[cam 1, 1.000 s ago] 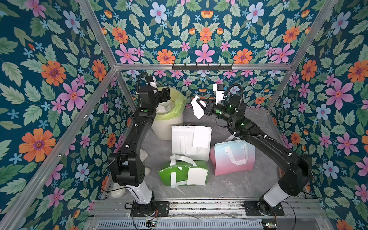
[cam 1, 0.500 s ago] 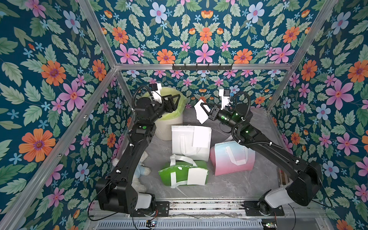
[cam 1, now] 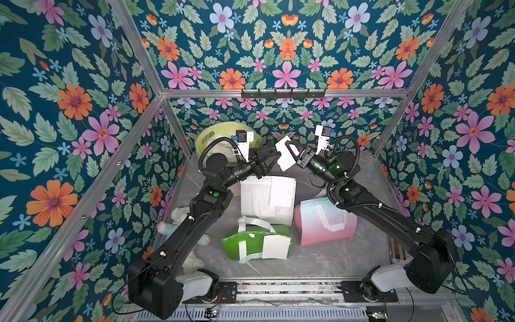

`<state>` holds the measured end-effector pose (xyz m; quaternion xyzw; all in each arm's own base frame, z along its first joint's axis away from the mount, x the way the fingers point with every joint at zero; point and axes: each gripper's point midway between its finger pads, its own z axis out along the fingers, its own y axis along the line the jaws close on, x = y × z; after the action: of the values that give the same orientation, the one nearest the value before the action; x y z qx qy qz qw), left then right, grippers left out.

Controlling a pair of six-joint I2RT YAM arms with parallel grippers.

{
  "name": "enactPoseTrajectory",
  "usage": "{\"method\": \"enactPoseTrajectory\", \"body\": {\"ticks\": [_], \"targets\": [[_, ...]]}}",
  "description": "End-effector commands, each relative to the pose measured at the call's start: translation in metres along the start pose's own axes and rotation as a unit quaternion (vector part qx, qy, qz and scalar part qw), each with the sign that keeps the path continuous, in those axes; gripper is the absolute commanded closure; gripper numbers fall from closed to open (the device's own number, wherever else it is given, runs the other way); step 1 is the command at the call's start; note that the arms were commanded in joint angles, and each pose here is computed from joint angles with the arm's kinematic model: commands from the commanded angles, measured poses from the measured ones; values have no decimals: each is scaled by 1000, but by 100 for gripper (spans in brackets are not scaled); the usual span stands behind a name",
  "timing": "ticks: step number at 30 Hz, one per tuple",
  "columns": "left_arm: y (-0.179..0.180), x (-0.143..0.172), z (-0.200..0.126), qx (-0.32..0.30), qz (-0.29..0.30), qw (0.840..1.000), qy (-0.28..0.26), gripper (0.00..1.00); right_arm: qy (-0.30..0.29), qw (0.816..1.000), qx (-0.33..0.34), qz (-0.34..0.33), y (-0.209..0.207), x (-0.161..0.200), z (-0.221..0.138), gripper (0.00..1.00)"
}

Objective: Shred takeout receipts and throw away
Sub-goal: Place the takeout receipt in the trash bin.

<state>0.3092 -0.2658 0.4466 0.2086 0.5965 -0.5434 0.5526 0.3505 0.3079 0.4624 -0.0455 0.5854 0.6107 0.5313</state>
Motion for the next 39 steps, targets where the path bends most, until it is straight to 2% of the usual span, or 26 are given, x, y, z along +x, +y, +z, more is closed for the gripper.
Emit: {"method": "enactPoseTrajectory", "body": {"ticks": [1,10,16,21,23,25,27,29,35,39], "targets": [[-3,-1,2,12,-4,1000,-5,47,-24,999,-40,6,19,-13,-1,100],[-25,1,3,77,-16,997,-4,72,-20,999,-36,12,15,-10,2,100],[-27,2,5,82,-20,996,-2,100,-20,999,-33,10,13,-10,2,100],[-16,4,7,51,-13,999,4,100,-18,1000,-19,-1,12,-9,-3,99],[-9,5,7,28,-1,1000,12,100,-20,1000,3,-8,8,-11,-8,70],[2,6,7,-12,20,999,26,100,-25,999,26,-35,6,-14,-18,45],[12,5,6,-50,44,997,39,100,-28,996,54,-65,3,-16,-32,35],[22,5,4,-86,65,993,54,100,-29,992,84,-93,0,-16,-49,30],[43,-7,-5,-169,129,975,73,100,-6,973,170,-155,-16,-7,-100,28],[81,-30,-21,-280,156,944,71,100,5,965,194,-175,-22,1,-124,27]]}}
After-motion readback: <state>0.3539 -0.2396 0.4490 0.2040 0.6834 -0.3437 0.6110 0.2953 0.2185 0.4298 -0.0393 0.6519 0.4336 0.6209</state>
